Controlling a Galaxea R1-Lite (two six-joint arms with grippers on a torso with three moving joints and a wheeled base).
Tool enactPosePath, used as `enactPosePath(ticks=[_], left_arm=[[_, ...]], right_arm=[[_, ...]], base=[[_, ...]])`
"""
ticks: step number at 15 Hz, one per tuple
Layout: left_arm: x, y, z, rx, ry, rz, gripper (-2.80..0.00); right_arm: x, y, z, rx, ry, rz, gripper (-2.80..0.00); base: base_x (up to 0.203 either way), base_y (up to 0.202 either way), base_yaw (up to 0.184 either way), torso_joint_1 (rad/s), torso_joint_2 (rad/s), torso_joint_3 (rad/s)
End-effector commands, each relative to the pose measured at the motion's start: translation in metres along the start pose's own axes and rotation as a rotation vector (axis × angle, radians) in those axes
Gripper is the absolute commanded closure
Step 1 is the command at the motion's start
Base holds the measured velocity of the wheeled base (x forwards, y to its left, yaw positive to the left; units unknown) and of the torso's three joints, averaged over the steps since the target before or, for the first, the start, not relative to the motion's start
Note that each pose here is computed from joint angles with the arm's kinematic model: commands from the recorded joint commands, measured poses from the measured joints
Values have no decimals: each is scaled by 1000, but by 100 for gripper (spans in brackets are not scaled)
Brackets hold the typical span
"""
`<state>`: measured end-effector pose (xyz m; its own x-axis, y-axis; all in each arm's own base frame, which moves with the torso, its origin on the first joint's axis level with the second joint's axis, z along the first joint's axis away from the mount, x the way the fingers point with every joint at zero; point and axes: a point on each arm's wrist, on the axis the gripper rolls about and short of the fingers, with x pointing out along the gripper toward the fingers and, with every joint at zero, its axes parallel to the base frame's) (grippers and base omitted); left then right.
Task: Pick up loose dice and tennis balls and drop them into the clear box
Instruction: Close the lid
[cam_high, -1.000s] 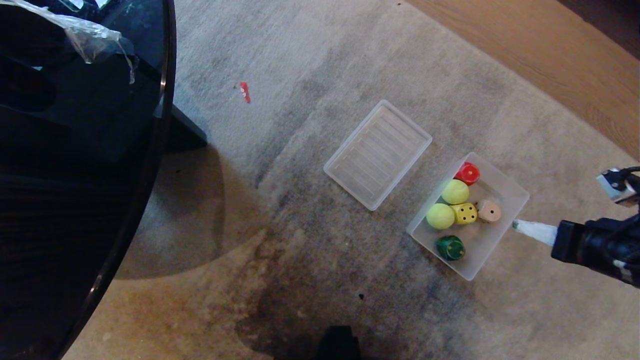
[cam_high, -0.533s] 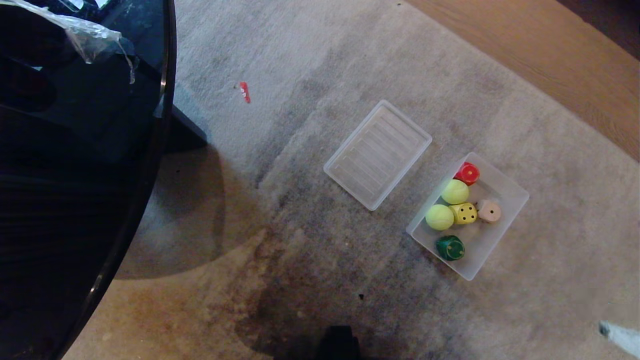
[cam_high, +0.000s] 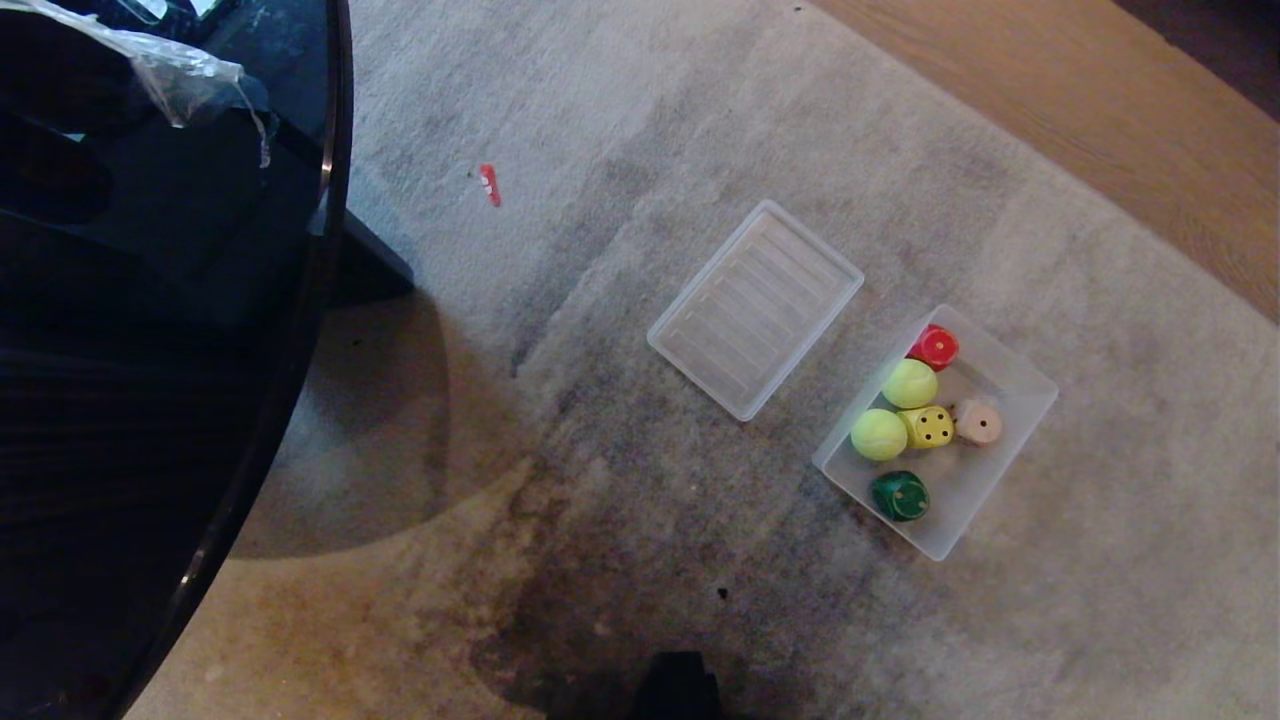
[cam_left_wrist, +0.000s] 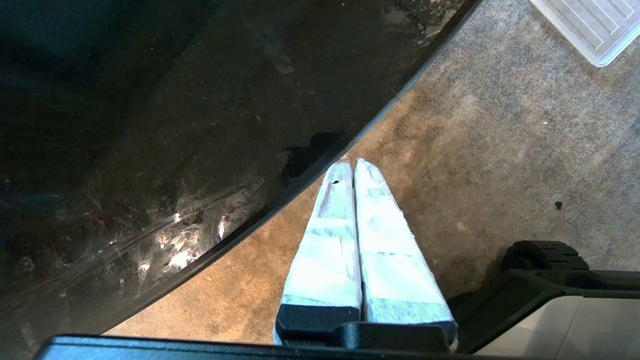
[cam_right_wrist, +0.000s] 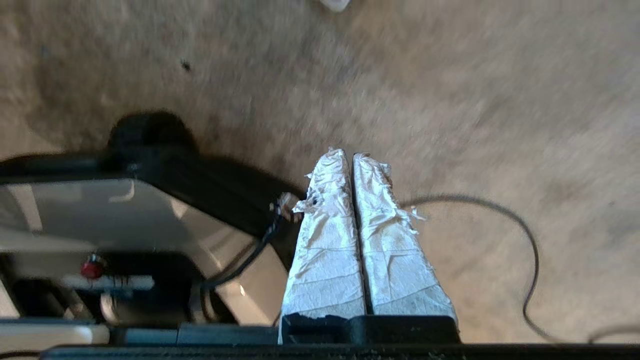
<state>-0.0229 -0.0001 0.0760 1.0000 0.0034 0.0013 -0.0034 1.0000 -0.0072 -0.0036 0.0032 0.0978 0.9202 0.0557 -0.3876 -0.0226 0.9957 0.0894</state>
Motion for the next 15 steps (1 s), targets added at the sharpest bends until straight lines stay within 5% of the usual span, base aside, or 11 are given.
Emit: enactPosePath(ticks=[1, 9, 15], left_arm=[[0, 0, 0, 0, 0, 1, 0], [0, 0, 0, 0, 0, 1, 0], [0, 0, 0, 0, 1, 0, 0]], right_arm=[[0, -1, -9, -15, -20, -54, 0], [-21, -2, -24, -78, -300, 35, 0], [-20, -4, -25, -38, -301, -20, 0]], base=[[0, 0, 0, 0, 0, 0], [0, 0, 0, 0, 0, 0], [0, 0, 0, 0, 0, 0]])
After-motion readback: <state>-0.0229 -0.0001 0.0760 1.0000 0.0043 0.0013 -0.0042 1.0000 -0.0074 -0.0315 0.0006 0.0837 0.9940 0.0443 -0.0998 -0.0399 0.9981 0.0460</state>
